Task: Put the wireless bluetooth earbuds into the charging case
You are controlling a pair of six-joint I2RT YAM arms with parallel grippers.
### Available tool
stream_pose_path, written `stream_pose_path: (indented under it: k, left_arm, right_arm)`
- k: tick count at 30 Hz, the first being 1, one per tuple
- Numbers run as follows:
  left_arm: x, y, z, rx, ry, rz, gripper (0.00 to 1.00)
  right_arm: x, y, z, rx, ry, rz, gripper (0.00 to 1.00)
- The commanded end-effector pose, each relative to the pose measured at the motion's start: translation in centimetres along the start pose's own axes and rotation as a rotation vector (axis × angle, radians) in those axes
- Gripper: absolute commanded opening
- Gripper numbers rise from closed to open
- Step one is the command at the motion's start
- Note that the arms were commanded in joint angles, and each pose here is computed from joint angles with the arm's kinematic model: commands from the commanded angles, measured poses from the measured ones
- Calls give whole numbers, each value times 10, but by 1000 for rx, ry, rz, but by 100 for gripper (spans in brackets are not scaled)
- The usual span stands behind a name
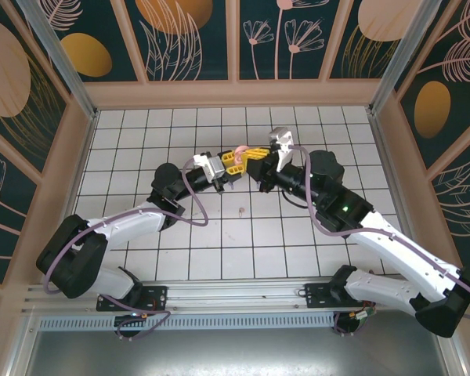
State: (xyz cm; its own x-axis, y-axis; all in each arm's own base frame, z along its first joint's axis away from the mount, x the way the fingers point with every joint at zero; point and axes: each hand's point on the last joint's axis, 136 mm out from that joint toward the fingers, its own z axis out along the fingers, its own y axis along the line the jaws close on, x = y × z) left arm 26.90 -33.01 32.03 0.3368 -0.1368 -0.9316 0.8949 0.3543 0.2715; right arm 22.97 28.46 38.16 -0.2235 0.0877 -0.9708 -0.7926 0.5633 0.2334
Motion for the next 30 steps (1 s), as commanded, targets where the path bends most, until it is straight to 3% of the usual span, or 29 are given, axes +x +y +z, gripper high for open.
stream_pose_path:
  k: [1,30]
  left_arm:
    - [-26,-1,4,28,-72,22,0]
    - [-60,-14,0,110,-160,-7,0]
  right_arm:
    - [-15,2,-5,-8,-69,-36,12]
    - [2,-11,6,44,-38,-52,11]
